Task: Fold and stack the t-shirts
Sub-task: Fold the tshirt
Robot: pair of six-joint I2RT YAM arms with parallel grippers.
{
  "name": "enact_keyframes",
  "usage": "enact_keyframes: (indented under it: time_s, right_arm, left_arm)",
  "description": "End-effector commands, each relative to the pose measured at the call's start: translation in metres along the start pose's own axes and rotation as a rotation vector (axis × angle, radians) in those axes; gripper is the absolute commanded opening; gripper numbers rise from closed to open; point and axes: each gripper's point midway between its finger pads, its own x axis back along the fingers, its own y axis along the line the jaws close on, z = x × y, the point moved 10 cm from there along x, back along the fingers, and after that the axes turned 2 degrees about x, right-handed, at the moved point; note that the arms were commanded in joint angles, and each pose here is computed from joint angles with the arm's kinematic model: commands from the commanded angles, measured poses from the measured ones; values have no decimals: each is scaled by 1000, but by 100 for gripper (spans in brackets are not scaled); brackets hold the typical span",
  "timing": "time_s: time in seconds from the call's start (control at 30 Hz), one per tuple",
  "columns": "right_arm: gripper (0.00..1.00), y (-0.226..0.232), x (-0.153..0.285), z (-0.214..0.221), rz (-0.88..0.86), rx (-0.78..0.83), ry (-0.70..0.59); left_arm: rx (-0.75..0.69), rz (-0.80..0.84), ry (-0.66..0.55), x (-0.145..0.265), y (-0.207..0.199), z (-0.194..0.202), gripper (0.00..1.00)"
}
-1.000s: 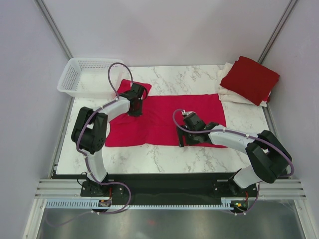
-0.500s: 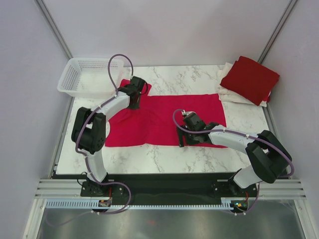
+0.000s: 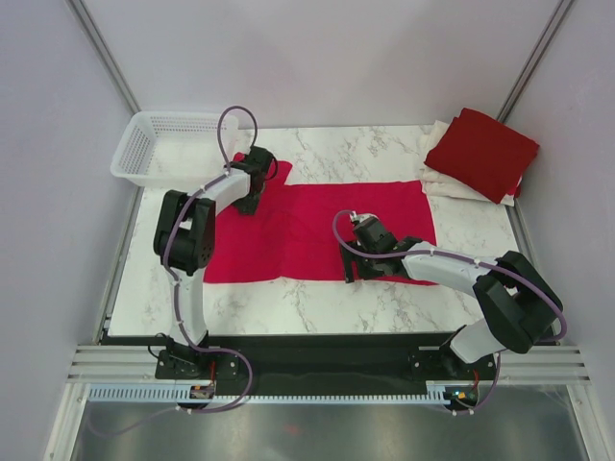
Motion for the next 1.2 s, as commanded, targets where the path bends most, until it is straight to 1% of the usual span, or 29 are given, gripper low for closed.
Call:
enact_keyframes:
  time_s: [0.0, 0.07, 0.1, 0.17, 0.2, 0.23, 0.27, 0.3, 0.37, 0.4, 0.43, 0.47, 0.5, 0.53, 0.6, 0.63, 0.67, 0.7, 0.73, 0.77, 0.8, 0.83, 0.87, 0.93, 1.0, 1.03, 1.07, 1.1, 1.17]
  right_arm:
    - [86, -10, -9, 27, 31, 10, 116]
    - [86, -9, -8, 26, 27, 10, 111]
    - [86, -9, -7, 25, 24, 7, 111]
    - [86, -5, -5, 19, 7, -5, 99]
    - [86, -2, -2, 12, -6, -8, 85]
    - [86, 1, 1, 7, -21, -12, 66]
    - [86, 3, 4, 3, -28, -19, 53]
    - [85, 7, 8, -7, -38, -22, 25]
    - [85, 9, 15, -16, -37, -24, -11]
    - [86, 9, 19, -21, -12, -28, -29]
    - [86, 8, 23, -24, 7, -34, -44]
    - [86, 5, 27, -25, 45, -50, -59]
    - [88, -3, 30, -21, 130, -89, -69]
    - [89, -10, 41, -23, 152, -135, -115]
    - [92, -26, 50, -10, 204, -218, -144]
    - [93, -36, 66, -11, 216, -274, -210]
    - [94, -43, 71, -8, 239, -311, -232]
    - [95, -52, 74, 2, 282, -363, -228]
    - [96, -63, 86, 2, 322, -415, -285]
    - [96, -68, 89, 4, 347, -446, -298]
    - [96, -74, 93, 9, 376, -468, -293]
    - [96, -81, 99, 9, 400, -522, -327]
    - [96, -86, 101, 13, 418, -548, -324]
    - [96, -101, 105, 14, 456, -633, -343]
    - [96, -110, 103, 17, 454, -686, -320]
    - [96, -123, 103, 17, 478, -744, -316]
    - [96, -125, 101, 18, 425, -755, -294]
    - [95, -136, 99, 19, 432, -806, -280]
    - [95, -141, 94, 21, 389, -827, -247]
  left_arm:
    - [16, -109, 16, 1, 26, -8, 84]
    - [61, -100, -14, 13, 33, -14, 92]
    - [116, -88, -52, 29, 39, -17, 100]
    - [160, -44, -80, 48, 42, -17, 100]
    - [226, -10, -131, 71, 46, -19, 100]
    - [236, 29, -128, 76, 42, -11, 100]
    - [263, 108, -140, 86, 39, -8, 100]
    - [344, 170, -164, 102, 40, -4, 100]
    - [389, 308, -108, 106, 27, 19, 100]
    - [455, 349, -84, 108, 23, 27, 100]
    - [464, 413, -49, 112, 18, 47, 100]
    - [490, 438, -52, 112, 16, 54, 100]
    - [531, 452, -51, 115, 16, 63, 100]
    - [547, 460, -49, 117, 17, 84, 100]
    - [610, 473, -74, 121, 22, 99, 100]
    - [637, 505, -83, 126, 25, 114, 100]
    - [661, 524, -89, 126, 27, 121, 100]
    - [721, 534, -98, 124, 32, 126, 100]
    - [737, 557, -69, 118, 29, 142, 100]
    - [801, 562, -94, 119, 38, 148, 100]
    - [821, 568, -80, 113, 35, 160, 100]
    - [845, 581, -81, 113, 35, 162, 100]
    - [862, 577, -96, 114, 39, 165, 100]
    - [869, 563, -74, 109, 37, 174, 100]
    - [978, 568, -60, 102, 35, 176, 100]
    - [991, 571, -64, 100, 34, 176, 100]
    - [1013, 565, -57, 97, 34, 179, 100]
    - [1018, 559, -47, 93, 31, 183, 100]
    - [1035, 555, -65, 88, 31, 184, 100]
